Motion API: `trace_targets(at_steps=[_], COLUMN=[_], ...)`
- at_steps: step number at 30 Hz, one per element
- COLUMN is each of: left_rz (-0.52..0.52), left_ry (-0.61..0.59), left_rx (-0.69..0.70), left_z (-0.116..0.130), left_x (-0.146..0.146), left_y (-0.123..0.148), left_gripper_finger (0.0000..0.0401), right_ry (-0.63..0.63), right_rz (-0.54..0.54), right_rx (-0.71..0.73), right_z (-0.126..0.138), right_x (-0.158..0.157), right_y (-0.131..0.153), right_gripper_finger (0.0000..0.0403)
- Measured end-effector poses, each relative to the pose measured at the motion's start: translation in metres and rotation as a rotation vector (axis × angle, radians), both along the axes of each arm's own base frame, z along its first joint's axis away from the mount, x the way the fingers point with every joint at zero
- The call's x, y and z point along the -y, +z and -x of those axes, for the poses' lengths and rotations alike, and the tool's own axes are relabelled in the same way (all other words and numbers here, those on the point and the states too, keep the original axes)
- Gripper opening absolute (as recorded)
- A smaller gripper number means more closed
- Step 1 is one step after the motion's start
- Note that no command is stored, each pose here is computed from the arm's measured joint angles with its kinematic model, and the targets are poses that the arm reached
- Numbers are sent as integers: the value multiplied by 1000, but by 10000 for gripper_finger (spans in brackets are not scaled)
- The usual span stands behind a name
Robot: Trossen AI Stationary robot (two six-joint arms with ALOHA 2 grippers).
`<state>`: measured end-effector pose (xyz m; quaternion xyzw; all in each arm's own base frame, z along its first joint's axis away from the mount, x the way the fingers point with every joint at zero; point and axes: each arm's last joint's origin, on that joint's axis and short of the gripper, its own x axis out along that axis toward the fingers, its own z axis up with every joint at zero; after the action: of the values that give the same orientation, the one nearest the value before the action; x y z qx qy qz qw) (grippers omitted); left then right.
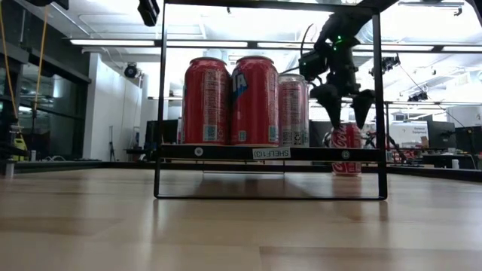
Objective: Place canned beverage on shelf
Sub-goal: Stack the red soda can on the top of the red soda can
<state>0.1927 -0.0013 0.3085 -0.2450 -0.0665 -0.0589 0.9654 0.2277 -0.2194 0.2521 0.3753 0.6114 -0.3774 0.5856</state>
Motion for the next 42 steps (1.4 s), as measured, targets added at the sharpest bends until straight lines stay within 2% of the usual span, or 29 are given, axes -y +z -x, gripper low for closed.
trace_targets(at_steps=[7,13,17,20,22,26,28,32,37,42], left_rz=[0,18,18,21,33,34,33,27,26,26], left_ry=[0,-3,-3,-3,-5,-5,-5,-4,-3,-3], left_rx=[0,-2,-2,-2,-3,-3,-3,-3,-3,-2], left_z=[0,0,0,0,0,0,0,0,0,0], left_x=[0,0,0,0,0,0,0,0,0,0], left_y=[0,0,0,0,0,0,0,0,0,0], left_gripper_finger=[0,0,0,0,0,0,0,0,0,0], right_ry=[526,864,1095,1140,1123,1006,1003,1061,1267,1372], right_rz=[-9,-8,-47,-49,-42,-30,-15,2,3,4], right_rx=[6,9,0,1,10,111,115,91,85,85], right_z=[-1,-1,3,4,4,3,4,5,5,5], right_x=[1,2,2,3,3,8,10,12,12,12], right_y=[19,28,27,26,26,25,25,25,25,25], right_gripper_finger=[364,364,364,364,364,364,364,364,364,364])
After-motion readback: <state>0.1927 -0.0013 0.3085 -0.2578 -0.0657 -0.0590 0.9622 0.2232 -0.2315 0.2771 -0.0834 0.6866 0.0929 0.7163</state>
